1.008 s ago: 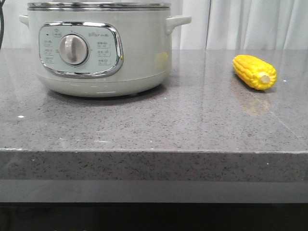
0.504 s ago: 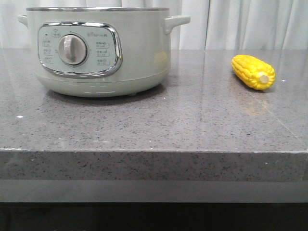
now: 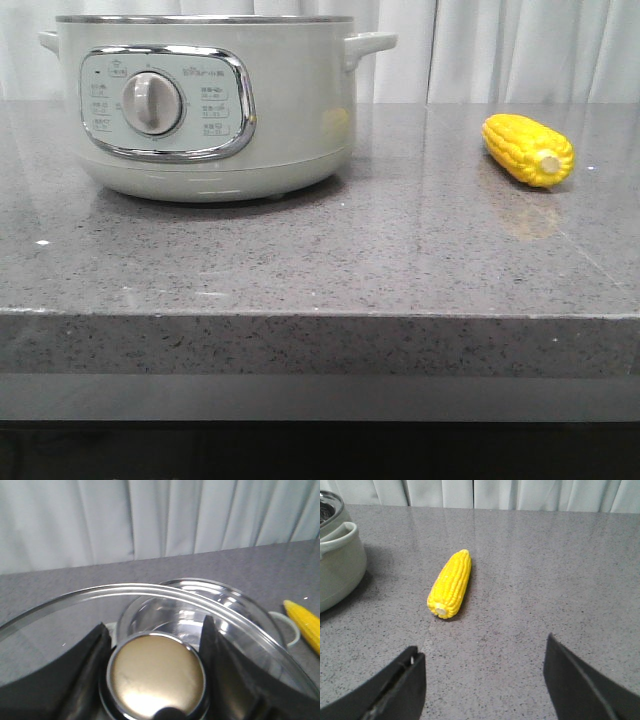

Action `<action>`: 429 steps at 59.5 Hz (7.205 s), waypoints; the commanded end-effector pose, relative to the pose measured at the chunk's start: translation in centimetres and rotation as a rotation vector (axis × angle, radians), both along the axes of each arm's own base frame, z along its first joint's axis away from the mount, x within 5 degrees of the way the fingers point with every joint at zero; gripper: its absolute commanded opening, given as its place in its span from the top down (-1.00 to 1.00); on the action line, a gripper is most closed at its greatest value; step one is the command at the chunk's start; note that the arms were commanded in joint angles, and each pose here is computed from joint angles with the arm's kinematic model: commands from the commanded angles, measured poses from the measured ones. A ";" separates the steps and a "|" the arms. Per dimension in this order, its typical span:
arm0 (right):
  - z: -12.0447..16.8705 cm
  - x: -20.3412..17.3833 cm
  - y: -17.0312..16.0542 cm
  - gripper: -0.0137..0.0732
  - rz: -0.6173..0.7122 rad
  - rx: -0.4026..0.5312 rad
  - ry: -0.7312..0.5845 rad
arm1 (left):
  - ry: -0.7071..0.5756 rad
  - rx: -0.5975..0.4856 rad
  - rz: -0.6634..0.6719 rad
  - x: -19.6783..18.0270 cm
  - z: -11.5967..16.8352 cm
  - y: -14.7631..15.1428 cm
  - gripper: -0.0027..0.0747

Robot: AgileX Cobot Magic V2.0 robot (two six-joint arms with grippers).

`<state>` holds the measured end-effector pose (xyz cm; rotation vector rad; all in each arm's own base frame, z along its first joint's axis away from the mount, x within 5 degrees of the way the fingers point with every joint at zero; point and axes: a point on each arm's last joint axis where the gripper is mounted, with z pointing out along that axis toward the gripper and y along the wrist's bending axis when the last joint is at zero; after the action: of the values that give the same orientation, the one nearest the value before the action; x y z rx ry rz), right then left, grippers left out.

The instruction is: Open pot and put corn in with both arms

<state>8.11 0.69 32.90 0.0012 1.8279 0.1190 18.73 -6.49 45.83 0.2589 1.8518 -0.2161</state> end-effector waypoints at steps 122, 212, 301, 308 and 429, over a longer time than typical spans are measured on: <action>-4.2 31.9 5.2 -0.05 0.106 0.065 0.723 | -0.131 -0.083 0.056 -7.5 -3.2 3.5 0.36; 5.5 28.9 24.9 -0.17 0.602 -0.036 0.355 | -0.137 -0.085 0.056 -7.5 -3.2 3.5 0.36; 6.8 6.2 8.9 -0.66 0.523 0.030 -0.102 | -0.137 -0.085 0.056 -7.5 -3.2 3.5 0.36; 5.7 5.1 8.1 -0.66 0.520 0.035 -0.118 | -0.165 -0.121 0.044 -7.3 -2.9 3.3 0.36; 4.8 4.5 7.8 -0.66 0.526 0.019 -0.069 | -0.131 -0.139 -0.132 16.7 -4.7 -10.5 0.36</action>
<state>12.62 8.73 36.17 -0.4953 1.8197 0.4955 36.42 -17.28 36.54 0.3300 1.8993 -0.3537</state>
